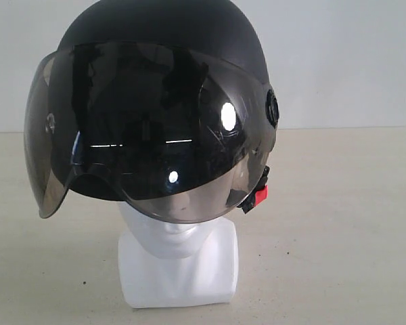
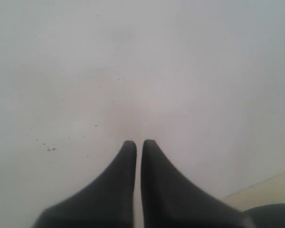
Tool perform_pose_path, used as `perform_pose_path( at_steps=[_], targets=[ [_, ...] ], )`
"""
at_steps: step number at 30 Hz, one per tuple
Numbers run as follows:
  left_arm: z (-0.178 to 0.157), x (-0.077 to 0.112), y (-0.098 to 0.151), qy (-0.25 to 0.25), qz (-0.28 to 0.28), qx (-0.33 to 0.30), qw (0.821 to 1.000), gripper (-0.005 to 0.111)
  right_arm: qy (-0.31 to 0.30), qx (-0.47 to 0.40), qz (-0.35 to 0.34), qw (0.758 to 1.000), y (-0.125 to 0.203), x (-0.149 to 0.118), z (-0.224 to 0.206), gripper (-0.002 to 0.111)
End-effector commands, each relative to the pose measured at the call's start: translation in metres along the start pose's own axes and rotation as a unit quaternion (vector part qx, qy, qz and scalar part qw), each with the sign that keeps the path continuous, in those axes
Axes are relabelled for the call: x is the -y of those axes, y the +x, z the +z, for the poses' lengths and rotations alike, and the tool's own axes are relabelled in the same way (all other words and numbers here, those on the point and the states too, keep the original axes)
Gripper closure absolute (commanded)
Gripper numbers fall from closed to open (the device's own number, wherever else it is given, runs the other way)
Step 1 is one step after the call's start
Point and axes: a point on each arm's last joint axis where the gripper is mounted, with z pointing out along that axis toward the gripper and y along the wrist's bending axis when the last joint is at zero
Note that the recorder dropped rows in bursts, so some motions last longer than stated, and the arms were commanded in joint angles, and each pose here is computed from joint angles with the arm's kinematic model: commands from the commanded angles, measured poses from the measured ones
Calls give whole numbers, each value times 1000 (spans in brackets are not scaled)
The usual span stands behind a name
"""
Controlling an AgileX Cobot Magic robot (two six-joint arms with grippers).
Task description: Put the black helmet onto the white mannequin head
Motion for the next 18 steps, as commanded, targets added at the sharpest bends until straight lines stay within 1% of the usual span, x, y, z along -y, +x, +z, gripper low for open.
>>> perform_pose_path(
  at_steps=[1, 3, 4, 6, 7, 9, 11, 13, 15, 17, 18],
  targets=[
    [25, 10, -5, 55, 36, -35, 997, 102, -1, 8, 0, 1000, -3, 0, -3, 108],
    [34, 14, -7, 85, 49, -46, 994, 102, -5, 8, 6, 1000, -3, -1, -3, 108],
    [37, 18, -12, 109, 51, -42, 992, 102, -8, 10, 11, 1000, -4, -1, -3, 108],
    [42, 24, -19, 149, 85, -27, 985, 102, -14, 14, 16, 1000, -5, -2, -2, 108],
    [45, 28, -21, 181, 107, -17, 978, 102, -19, 15, 20, 1000, -6, -3, -2, 108],
    [49, 28, -26, 224, 134, -2, 965, 102, -39, 11, 25, 999, -10, -6, -1, 108],
    [53, 26, -27, 265, 134, -4, 955, 102, -69, 12, 36, 997, -16, -10, -1, 108],
    [59, 16, -21, 291, 128, -23, 948, 102, -101, 9, 34, 994, -22, -15, -3, 108],
    [66, 6, -11, 315, 112, -47, 941, 102, -129, 8, 38, 991, -29, -19, -5, 108],
    [70, -3, -1, 353, 93, -59, 929, 102, -145, 0, 46, 988, -32, -21, -4, 108],
    [71, -6, 4, 381, 82, -58, 919, 102, -152, -9, 46, 987, -32, -22, -1, 108]
  ],
)
